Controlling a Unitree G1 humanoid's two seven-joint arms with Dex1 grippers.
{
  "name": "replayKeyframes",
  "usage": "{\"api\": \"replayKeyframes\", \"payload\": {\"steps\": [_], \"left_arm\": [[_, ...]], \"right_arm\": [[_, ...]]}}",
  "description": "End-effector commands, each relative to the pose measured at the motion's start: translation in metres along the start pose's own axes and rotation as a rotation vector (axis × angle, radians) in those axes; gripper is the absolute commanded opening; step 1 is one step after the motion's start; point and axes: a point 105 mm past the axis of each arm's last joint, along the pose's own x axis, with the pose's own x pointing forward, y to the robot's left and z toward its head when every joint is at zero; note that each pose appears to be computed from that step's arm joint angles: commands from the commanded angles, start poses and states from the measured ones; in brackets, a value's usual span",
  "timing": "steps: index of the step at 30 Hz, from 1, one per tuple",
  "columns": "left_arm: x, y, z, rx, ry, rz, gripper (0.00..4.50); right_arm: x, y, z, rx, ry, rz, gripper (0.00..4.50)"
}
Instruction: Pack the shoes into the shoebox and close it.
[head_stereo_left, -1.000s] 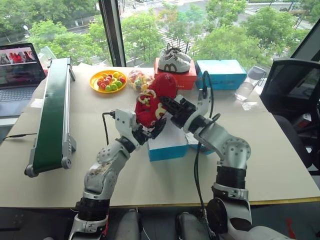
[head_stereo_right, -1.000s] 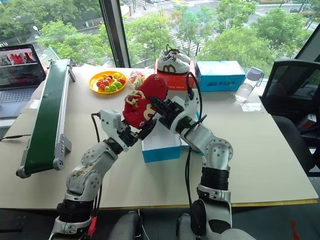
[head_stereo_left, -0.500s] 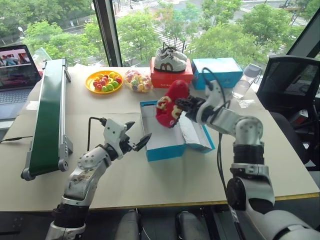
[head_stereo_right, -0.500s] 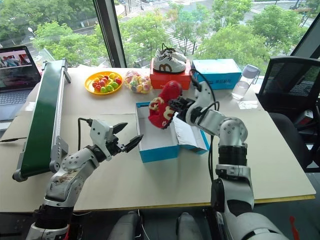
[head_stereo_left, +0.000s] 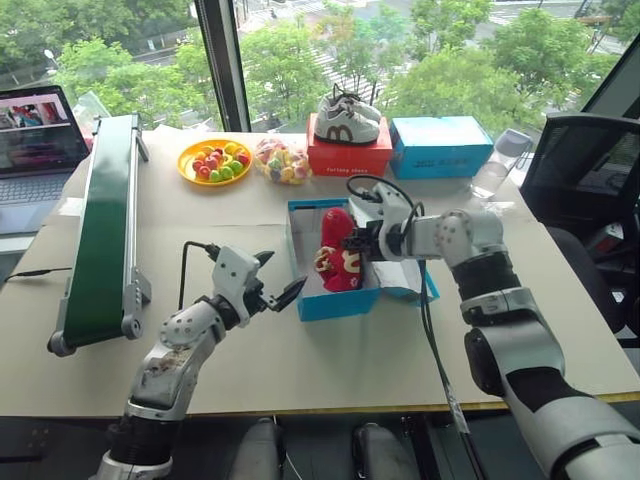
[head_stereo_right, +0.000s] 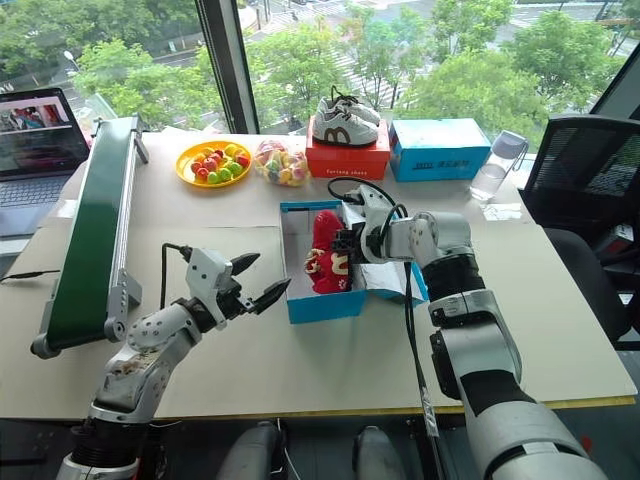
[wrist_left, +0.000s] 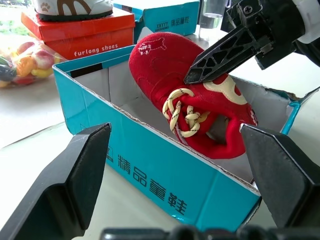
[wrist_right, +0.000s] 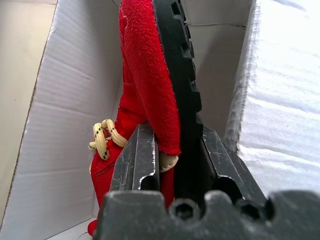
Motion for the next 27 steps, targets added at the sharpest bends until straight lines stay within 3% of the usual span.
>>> {"api": "replayKeyframes", "payload": {"steps": [1,5,13,22,27], "left_arm": [[0.000,-0.007,0.013,0.025,-0.051,-0.001,4.40],[-0.001,-0.009,0.015,0.023,-0.059,0.003,4.40],[-0.001,-0.007,0.015,0.024,-0.060,0.012,4.50],[-0.009,0.031,0.016,0.082,-0.060,0.173,4.50],[-0.040,0.101,0.021,0.105,-0.097,0.555,4.50]], "right_arm": [[0.003,0.000,0.006,-0.047,0.007,-0.011,0.76],[0.010,-0.006,-0.003,-0.031,0.046,-0.022,0.76],[0.011,0.007,0.012,-0.029,-0.001,0.013,3.29],[-0.016,0.055,0.065,-0.151,-0.236,0.094,3.29],[-0.037,0.088,0.078,-0.226,-0.428,0.166,3.29]]}}
